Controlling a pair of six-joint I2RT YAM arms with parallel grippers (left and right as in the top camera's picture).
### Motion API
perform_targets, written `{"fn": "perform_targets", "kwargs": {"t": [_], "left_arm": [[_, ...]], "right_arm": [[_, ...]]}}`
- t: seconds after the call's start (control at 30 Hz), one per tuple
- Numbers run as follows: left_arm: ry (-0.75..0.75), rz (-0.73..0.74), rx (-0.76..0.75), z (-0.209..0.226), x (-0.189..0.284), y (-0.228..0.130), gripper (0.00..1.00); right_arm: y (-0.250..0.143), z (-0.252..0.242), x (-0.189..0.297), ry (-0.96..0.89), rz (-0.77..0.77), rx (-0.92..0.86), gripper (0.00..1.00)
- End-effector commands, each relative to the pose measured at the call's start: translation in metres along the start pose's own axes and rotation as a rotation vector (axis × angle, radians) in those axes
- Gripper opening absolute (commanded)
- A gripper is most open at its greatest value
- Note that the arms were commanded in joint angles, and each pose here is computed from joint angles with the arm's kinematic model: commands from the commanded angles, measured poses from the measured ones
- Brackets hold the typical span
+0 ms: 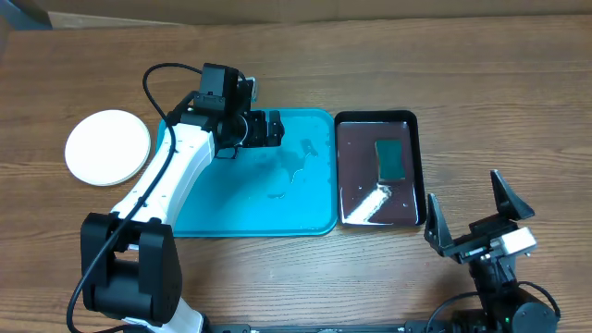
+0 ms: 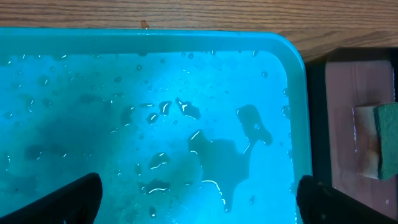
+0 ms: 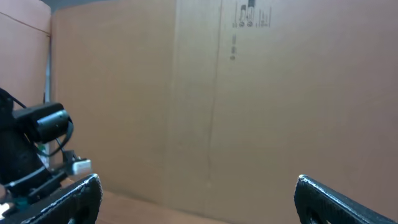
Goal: Clean dirty plates on tray and stack at the side
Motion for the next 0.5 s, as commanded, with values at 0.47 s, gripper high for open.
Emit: {"fn": "perform_targets", "kwargs": {"t": [0.47], "left_arm": [[-0.003, -0.032, -0.035, -0.004, 0.01, 0.006, 1.0]], "right_arm": [[-0.057, -0.016, 0.008, -0.133, 0.189, -0.048, 1.0]]}}
Point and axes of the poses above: each gripper's point midway between its finger pads, its own x axis back along the fingers, its own z axis along the line the jaws close on, y = z × x, the point moved 6 cm from there along x, back along the fingers, and after that the axes turned 2 degrees about -x, right-handed, at the moved point
